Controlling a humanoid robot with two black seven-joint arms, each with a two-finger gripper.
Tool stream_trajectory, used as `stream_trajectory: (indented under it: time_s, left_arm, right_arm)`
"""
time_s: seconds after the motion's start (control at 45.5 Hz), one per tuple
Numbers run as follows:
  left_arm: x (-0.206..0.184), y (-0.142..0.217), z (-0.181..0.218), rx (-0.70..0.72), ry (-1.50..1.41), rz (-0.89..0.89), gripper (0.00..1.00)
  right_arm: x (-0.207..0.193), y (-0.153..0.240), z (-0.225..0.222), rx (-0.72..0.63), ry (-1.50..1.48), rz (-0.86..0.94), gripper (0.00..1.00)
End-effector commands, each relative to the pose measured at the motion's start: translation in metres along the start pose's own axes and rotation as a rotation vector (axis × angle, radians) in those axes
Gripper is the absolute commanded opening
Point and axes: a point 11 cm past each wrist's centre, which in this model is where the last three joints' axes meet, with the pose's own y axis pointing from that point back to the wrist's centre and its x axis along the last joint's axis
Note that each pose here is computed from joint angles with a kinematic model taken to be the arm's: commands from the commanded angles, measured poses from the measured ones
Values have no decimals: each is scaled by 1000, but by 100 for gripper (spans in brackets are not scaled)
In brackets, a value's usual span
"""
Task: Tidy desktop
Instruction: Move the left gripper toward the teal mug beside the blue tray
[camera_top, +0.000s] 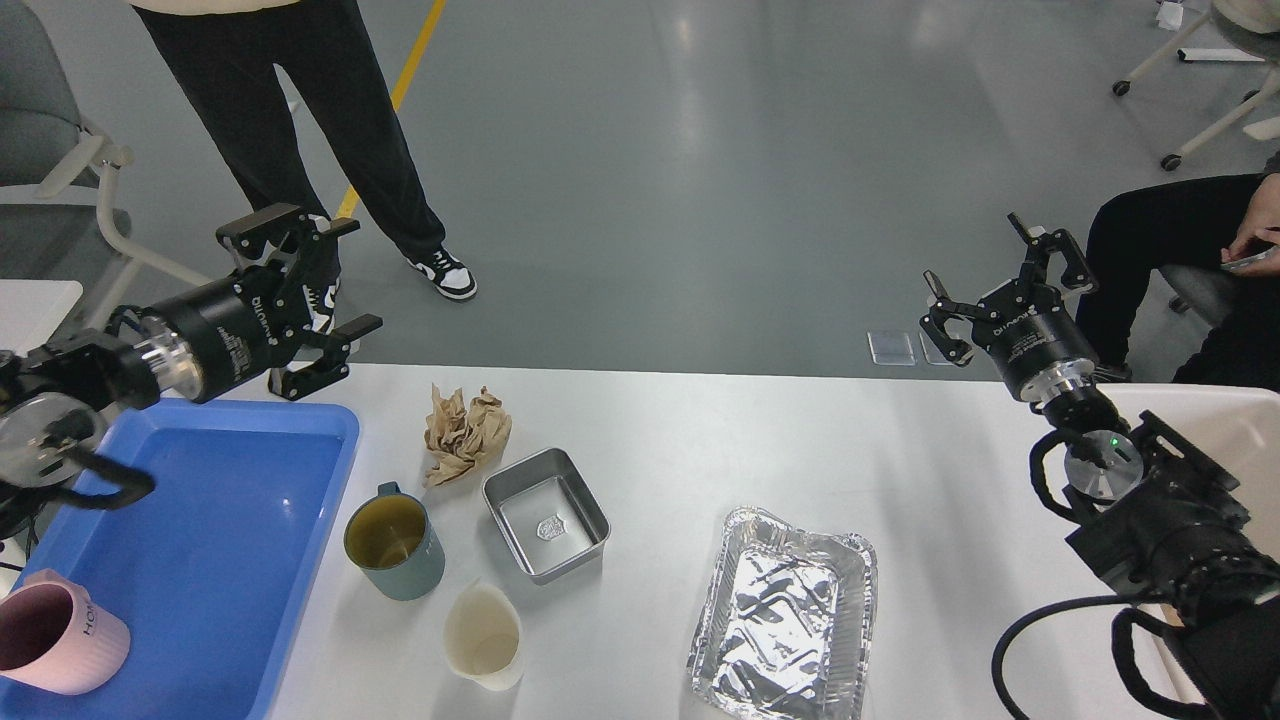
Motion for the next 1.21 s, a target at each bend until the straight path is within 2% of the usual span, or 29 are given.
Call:
stream_trajectory:
  time_s: [0.0,0.286,0.44,0.923,1.077,1.187]
  left_arm:
    - [0,59,-11,129,-128,21,95]
    - [19,151,18,301,-305,22,95]
    - [18,175,30,345,-346,1,95]
    - [21,174,24,379,-388,5,95]
    - [25,157,-10,441,-427,11,95]
    - [24,132,-36,459,-446,22,94]
  right_arm:
    - [-1,0,8,-10,-10,-1,100]
    - [-4,-1,10,-20,-5,-7,100]
    - [-4,-1,10,-20,-4,-9,100]
    - [-7,-3,13,-22,-7,-14,100]
    - [-14,-6,14,-23,-13,-39,100]
    - [-16,-7,15,-25,-15,-47,100]
